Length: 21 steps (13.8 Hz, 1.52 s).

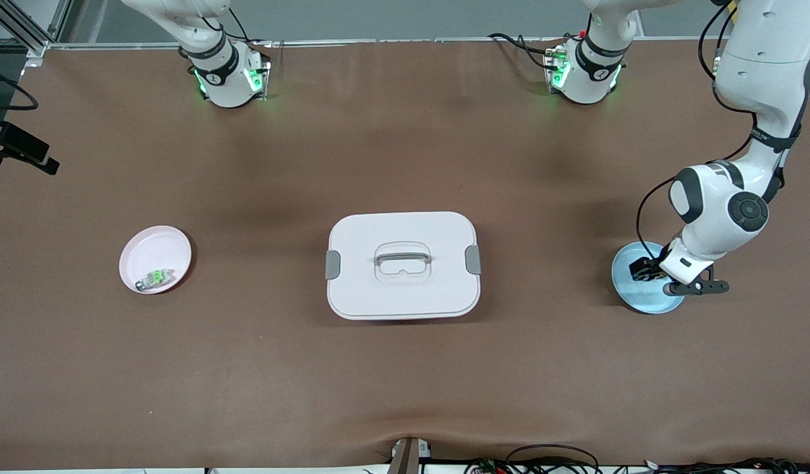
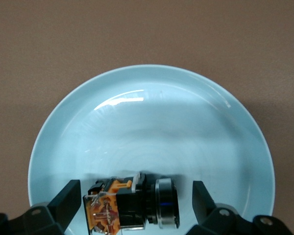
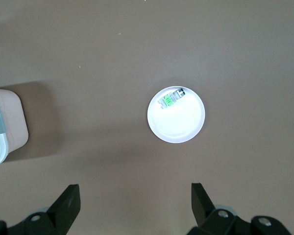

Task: Transfer orange switch to right arm and place
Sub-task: 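Lower the left gripper and close it on the orange switch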

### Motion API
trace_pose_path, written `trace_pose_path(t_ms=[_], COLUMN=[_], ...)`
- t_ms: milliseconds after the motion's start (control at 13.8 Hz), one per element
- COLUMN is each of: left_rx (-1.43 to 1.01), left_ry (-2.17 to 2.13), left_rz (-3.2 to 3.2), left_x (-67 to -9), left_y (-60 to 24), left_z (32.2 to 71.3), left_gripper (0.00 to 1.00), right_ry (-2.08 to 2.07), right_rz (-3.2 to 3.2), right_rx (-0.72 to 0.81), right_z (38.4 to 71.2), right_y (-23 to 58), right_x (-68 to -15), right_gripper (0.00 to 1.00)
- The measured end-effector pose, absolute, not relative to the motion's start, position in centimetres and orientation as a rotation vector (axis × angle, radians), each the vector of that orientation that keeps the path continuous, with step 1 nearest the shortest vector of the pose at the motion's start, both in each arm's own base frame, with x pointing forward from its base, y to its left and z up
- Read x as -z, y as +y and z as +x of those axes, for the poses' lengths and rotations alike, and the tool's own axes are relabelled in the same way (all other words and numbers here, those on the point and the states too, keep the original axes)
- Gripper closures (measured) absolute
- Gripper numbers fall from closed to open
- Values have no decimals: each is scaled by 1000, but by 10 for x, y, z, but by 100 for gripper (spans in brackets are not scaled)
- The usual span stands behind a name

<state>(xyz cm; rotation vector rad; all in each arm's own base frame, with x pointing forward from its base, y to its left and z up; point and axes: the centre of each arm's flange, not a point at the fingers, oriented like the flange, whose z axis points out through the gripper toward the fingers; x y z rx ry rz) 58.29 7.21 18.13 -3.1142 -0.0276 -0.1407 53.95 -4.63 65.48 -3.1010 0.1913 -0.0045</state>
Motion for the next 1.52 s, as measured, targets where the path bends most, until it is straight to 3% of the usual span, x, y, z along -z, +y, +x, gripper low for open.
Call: trace_pose_path(t_ms=[362, 580, 1232, 1450, 1522], left_rx=[135, 133, 115, 114, 114], left_ry=[-41, -50, -106, -116, -123], left_rz=[-3115, -3115, -3117, -3117, -3117], left_x=[-180, -180, -175, -175, -175], left_y=[73, 75, 75, 75, 75], left_z=[581, 581, 576, 576, 576], left_gripper=[0, 6, 6, 12, 20], right_ry=[191, 191, 191, 191, 191], right_rz=[-3101, -3101, -3101, -3101, -3101], right_rx=[5, 5, 5, 5, 5], right_z=[540, 540, 540, 540, 540], right_y=[-46, -46, -46, -46, -46], right_x=[-655, -655, -655, -655, -655], right_gripper=[0, 0, 0, 0, 0])
